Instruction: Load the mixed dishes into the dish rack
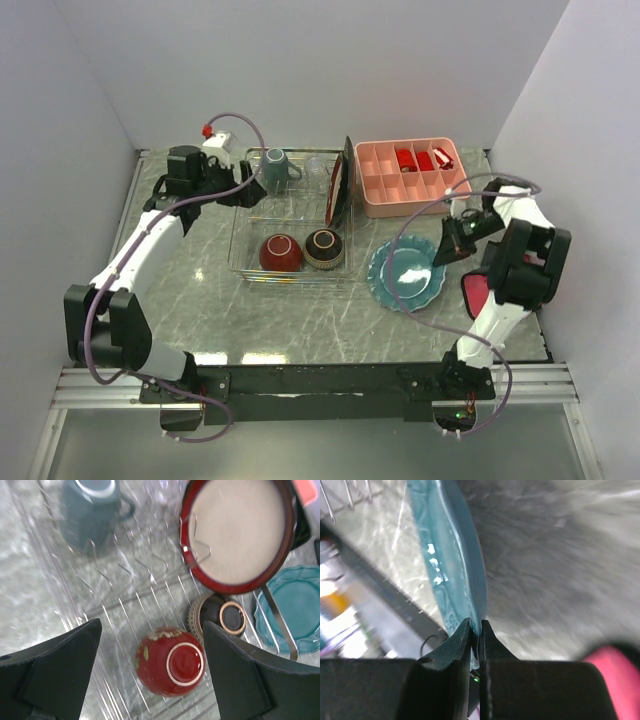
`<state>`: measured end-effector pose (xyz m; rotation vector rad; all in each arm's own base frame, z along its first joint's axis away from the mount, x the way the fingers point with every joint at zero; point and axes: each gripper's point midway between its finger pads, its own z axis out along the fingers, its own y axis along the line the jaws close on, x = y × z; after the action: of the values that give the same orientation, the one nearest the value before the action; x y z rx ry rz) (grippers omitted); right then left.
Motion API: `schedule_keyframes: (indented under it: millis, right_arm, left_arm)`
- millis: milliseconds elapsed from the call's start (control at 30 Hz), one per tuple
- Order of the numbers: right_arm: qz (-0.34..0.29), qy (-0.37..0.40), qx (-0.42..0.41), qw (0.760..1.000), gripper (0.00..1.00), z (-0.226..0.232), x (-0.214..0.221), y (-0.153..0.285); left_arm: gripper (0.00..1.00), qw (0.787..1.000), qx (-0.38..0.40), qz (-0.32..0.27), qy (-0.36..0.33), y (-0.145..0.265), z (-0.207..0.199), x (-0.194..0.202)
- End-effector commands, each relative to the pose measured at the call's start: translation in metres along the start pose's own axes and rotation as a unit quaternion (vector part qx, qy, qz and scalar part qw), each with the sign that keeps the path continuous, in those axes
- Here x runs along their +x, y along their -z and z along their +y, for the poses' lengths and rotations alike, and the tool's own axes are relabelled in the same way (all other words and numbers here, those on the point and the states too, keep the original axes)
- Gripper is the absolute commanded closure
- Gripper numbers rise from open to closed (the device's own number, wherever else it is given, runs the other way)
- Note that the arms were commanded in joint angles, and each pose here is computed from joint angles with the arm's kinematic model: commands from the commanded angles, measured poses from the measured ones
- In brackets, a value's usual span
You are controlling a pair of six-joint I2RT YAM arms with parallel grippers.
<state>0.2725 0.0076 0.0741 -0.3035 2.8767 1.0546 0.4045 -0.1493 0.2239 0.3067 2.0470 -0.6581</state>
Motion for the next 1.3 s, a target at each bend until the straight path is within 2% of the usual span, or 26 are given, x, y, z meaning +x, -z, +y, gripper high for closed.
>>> schedule_keyframes:
  millis: [0, 100, 267, 400, 467, 533, 567, 600, 667, 700, 800, 900, 967, 1000, 1033, 1100, 1133, 1267]
  right_arm:
    - [-0.088, 0.066, 0.157, 0.981, 1.0, 0.007, -0.035, 0.066]
    - [-0.133, 0.095, 0.192, 0.968, 1.0, 0.038, -0.043, 0.087]
    - [-0.194, 0.102, 0.264, 0.939, 1.0, 0.068, -0.049, 0.101]
    - [-0.23, 0.121, 0.289, 0.921, 1.0, 0.102, -0.048, 0.109]
    - [-0.249, 0.118, 0.314, 0.908, 1.0, 0.104, -0.047, 0.121]
    - [-0.286, 0.1, 0.341, 0.89, 1.0, 0.11, -0.046, 0.141]
    - [-0.309, 0.101, 0.348, 0.879, 1.0, 0.118, -0.047, 0.156]
    - [-0.322, 0.097, 0.36, 0.87, 1.0, 0.121, -0.047, 0.167]
    - [-0.372, 0.101, 0.362, 0.849, 1.0, 0.144, -0.052, 0.197]
    - [-0.39, 0.103, 0.36, 0.841, 1.0, 0.152, -0.055, 0.207]
    - [-0.435, 0.12, 0.345, 0.823, 1.0, 0.188, -0.066, 0.228]
    - [-0.465, 0.131, 0.317, 0.817, 1.0, 0.221, -0.075, 0.238]
    - [-0.487, 0.136, 0.322, 0.8, 1.0, 0.236, -0.081, 0.249]
    - [-0.495, 0.14, 0.309, 0.8, 1.0, 0.25, -0.084, 0.246]
    - [-0.516, 0.14, 0.31, 0.786, 1.0, 0.259, -0.088, 0.257]
    - [-0.528, 0.14, 0.314, 0.777, 1.0, 0.27, -0.097, 0.258]
    - [-0.548, 0.134, 0.317, 0.762, 1.0, 0.278, -0.101, 0.27]
    - [-0.589, 0.073, 0.354, 0.723, 1.0, 0.285, -0.131, 0.28]
  left_arm:
    - [0.11, 0.996, -0.007, -0.087, -0.019, 0.023, -0.005, -0.051]
    - [0.11, 0.993, -0.017, -0.111, -0.02, 0.031, -0.002, -0.064]
    - [0.13, 0.986, -0.113, -0.125, 0.005, 0.046, 0.035, -0.068]
    - [0.15, 0.973, -0.201, -0.108, 0.047, 0.058, 0.066, -0.047]
    - [0.16, 0.966, -0.229, -0.092, 0.08, 0.062, 0.075, -0.024]
    - [0.22, 0.96, -0.246, -0.084, 0.101, 0.067, 0.08, -0.004]
    - [0.27, 0.959, -0.245, -0.083, 0.113, 0.067, 0.079, 0.003]
    - [0.4, 0.961, -0.236, -0.087, 0.118, 0.069, 0.075, 0.005]
    - [0.55, 0.958, -0.235, -0.08, 0.142, 0.066, 0.075, 0.022]
    - [0.74, 0.959, -0.23, -0.074, 0.149, 0.064, 0.073, 0.028]
    - [0.99, 0.961, -0.22, -0.049, 0.16, 0.057, 0.072, 0.049]
    - [0.99, 0.956, -0.234, -0.027, 0.173, 0.054, 0.079, 0.07]
    - [0.99, 0.955, -0.233, -0.011, 0.185, 0.052, 0.079, 0.085]
    - [0.99, 0.954, -0.231, -0.005, 0.191, 0.05, 0.078, 0.09]
    - [0.99, 0.953, -0.228, 0.004, 0.199, 0.048, 0.077, 0.098]
    - [0.99, 0.951, -0.218, 0.016, 0.219, 0.046, 0.071, 0.106]
    - [0.99, 0.948, -0.217, 0.021, 0.233, 0.046, 0.069, 0.113]
    - [0.99, 0.944, -0.198, 0.038, 0.259, 0.045, 0.059, 0.128]
